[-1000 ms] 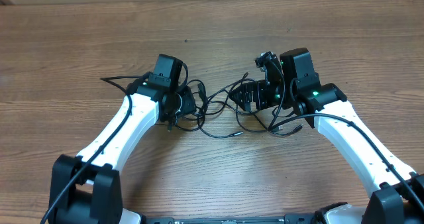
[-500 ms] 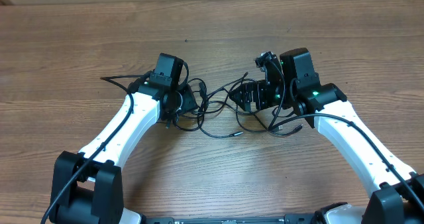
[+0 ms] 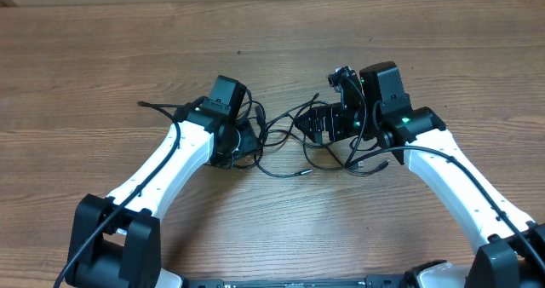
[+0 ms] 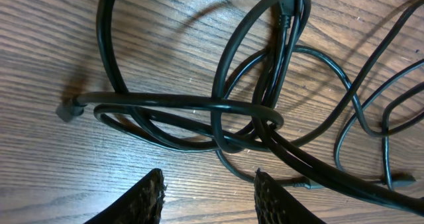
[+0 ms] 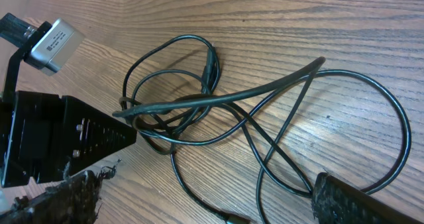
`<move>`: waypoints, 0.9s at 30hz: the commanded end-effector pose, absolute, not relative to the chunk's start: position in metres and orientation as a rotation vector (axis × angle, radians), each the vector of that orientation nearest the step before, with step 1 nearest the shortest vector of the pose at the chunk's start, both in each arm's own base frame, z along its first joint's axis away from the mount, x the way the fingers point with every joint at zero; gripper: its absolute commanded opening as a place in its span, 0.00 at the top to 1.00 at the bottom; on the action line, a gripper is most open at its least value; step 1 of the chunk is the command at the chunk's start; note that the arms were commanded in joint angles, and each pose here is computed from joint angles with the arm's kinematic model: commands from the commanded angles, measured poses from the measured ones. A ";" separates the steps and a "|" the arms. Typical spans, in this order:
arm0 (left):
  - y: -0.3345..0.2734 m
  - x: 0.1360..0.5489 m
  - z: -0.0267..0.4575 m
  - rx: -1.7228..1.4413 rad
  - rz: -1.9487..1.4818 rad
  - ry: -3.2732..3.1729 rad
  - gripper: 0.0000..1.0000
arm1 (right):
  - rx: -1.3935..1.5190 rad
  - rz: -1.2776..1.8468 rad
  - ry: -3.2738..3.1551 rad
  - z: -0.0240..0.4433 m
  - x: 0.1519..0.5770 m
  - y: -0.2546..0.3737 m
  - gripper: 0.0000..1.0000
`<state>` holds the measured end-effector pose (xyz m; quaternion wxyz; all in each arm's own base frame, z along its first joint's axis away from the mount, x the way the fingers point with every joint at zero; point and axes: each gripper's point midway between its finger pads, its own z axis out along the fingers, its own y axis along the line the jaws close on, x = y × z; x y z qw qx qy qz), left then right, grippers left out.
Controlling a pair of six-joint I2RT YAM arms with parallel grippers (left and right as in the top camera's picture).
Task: Untangle cables
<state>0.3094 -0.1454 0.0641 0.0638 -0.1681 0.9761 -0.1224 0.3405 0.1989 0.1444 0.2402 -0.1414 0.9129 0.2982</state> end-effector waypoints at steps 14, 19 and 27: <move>-0.138 0.315 0.058 -0.675 -0.274 2.880 0.42 | -0.395 0.796 2.481 0.149 0.346 0.199 0.00; -0.145 0.315 0.055 -0.650 -0.269 2.881 0.44 | -0.393 0.791 2.481 0.148 0.347 0.199 0.00; -0.150 0.317 0.035 -0.682 -0.254 2.904 0.49 | -0.392 0.790 2.483 0.148 0.347 0.199 0.00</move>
